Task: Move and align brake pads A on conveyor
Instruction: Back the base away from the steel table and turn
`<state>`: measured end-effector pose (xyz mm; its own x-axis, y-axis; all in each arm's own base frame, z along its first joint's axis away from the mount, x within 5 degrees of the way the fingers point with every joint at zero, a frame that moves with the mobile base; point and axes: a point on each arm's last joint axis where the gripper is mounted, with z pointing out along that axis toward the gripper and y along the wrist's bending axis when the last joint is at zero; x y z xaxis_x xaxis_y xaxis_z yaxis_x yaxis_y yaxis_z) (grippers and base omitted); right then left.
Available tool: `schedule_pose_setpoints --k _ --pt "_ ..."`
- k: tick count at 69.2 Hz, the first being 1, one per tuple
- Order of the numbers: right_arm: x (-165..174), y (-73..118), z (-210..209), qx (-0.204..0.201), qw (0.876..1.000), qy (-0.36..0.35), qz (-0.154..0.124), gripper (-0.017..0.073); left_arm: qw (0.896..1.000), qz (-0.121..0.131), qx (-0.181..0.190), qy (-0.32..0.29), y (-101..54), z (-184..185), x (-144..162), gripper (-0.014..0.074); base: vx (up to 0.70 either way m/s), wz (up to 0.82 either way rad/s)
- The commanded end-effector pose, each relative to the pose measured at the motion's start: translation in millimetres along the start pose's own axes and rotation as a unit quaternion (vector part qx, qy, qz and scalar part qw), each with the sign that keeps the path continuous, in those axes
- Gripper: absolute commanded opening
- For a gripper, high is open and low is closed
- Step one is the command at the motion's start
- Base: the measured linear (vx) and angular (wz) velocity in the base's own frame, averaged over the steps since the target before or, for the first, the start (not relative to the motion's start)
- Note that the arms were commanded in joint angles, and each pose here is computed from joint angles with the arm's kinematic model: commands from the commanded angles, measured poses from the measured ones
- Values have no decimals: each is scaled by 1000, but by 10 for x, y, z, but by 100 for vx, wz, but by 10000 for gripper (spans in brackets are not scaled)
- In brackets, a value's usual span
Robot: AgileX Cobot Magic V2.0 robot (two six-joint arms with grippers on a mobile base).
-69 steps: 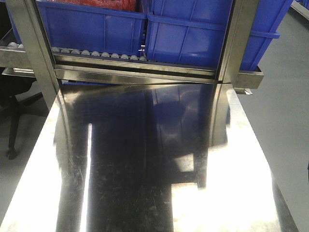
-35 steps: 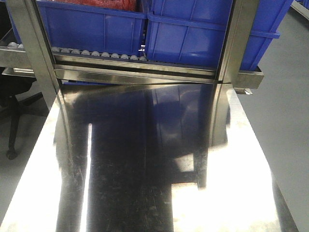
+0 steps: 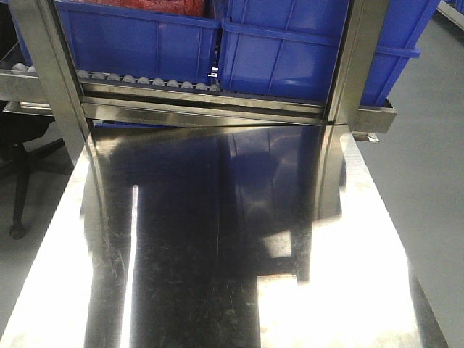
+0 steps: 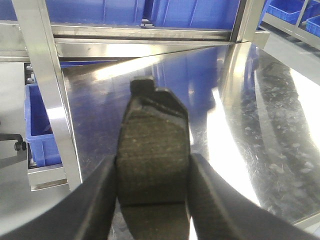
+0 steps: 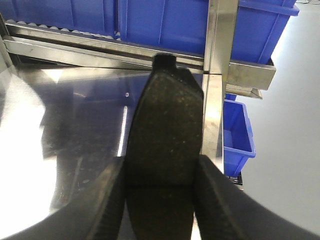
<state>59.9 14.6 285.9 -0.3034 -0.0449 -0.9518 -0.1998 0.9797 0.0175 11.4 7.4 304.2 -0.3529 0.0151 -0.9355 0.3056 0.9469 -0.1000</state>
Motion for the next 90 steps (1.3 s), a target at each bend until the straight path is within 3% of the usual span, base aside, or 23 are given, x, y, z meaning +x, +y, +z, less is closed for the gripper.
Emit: schedule_pose_setpoints --k 1,32,90 --pt "-171 -8 -40 6 998 -58 -4 -3 999 3 11 -49 -21 -28 -142 -6 0 0" --pt "-172 -8 -40 6 998 -58 -3 -3 999 4 10 -49 -20 -28 -143 -6 -5 20" --pt "-172 -8 -40 6 998 -58 -3 -3 999 4 11 -48 -21 -28 -142 -6 -19 78"
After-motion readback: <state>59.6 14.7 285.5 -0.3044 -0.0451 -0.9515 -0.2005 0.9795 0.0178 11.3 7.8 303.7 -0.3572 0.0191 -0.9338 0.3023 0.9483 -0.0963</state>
